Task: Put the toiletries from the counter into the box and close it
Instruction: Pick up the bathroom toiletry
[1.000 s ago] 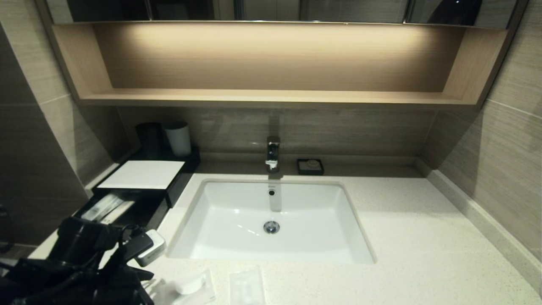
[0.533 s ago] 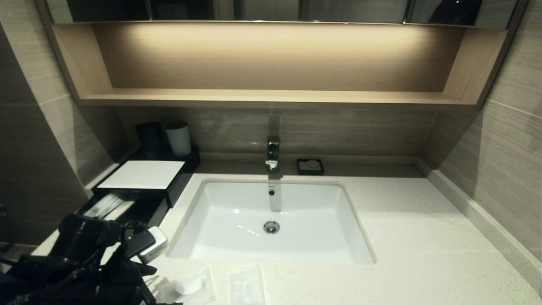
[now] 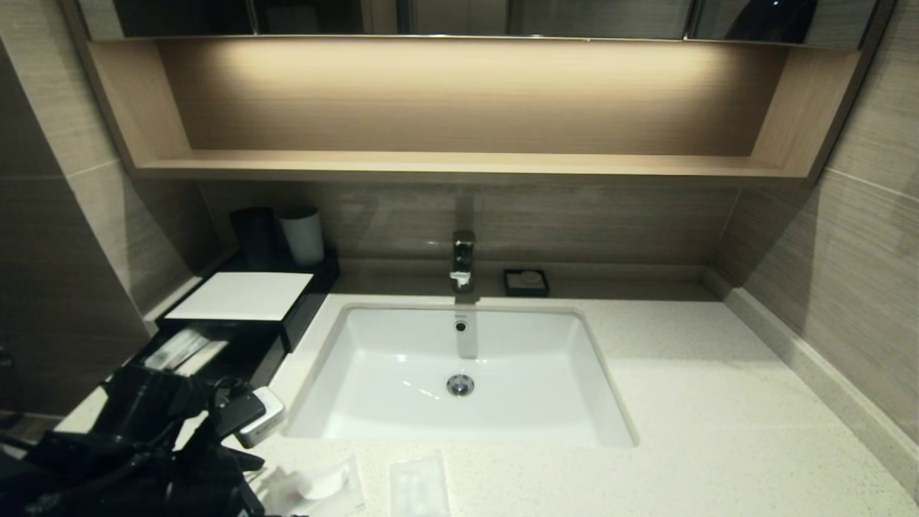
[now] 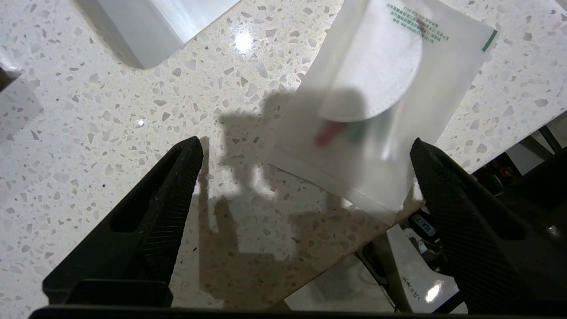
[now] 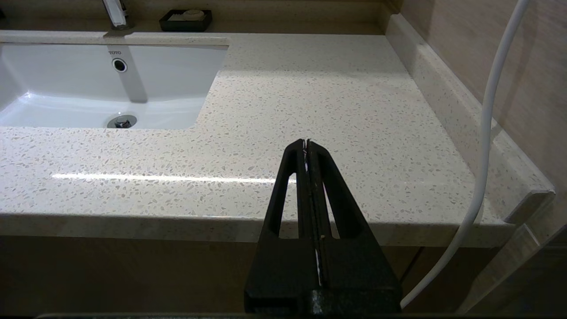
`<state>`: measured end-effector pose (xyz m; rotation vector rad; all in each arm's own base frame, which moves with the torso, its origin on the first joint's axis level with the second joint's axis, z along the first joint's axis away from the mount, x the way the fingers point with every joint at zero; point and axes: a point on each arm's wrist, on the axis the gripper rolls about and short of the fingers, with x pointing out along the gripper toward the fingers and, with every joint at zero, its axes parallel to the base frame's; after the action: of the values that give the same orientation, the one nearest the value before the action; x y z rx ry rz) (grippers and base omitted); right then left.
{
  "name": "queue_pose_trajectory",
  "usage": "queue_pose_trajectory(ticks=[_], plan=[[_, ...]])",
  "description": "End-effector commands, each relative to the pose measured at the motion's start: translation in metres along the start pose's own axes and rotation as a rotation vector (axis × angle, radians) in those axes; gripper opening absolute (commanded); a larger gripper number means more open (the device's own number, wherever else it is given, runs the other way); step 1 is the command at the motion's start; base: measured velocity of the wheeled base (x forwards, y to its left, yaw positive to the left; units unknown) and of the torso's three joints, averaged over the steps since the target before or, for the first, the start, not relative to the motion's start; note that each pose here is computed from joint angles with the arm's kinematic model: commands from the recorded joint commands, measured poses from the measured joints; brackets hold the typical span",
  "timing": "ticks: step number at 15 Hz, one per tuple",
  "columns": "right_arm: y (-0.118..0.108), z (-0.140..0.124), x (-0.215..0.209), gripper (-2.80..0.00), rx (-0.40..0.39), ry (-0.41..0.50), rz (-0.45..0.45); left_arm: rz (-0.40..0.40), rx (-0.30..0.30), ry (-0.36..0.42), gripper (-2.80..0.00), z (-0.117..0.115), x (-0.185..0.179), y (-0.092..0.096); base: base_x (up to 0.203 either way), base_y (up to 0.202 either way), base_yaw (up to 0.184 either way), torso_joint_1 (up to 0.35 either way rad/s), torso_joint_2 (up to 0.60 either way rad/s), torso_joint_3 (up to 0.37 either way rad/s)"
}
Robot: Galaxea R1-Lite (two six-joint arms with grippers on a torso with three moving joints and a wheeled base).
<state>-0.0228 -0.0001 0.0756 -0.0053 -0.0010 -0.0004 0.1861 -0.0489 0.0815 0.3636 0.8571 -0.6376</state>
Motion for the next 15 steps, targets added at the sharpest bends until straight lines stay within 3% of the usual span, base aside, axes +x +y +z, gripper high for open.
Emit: queue_pose_trajectory(ticks=[1, 15], plan=[[0.0, -0.0004, 0.0001, -2.8, -0.001, 0.001, 0.0, -0.001, 0.01, 0.005, 0.0, -0.0006, 0.0014, 0.0011, 0.0, 0.0, 0.0, 0.0, 0.0, 0.0], [0.0, -0.0004, 0.0001, -2.8, -0.001, 0.001, 0.0, 0.006, 0.026, 0.017, 0.0, -0.0037, 0.0021, 0.0035, 0.0, 0.0, 0.0, 0.0, 0.0, 0.0]])
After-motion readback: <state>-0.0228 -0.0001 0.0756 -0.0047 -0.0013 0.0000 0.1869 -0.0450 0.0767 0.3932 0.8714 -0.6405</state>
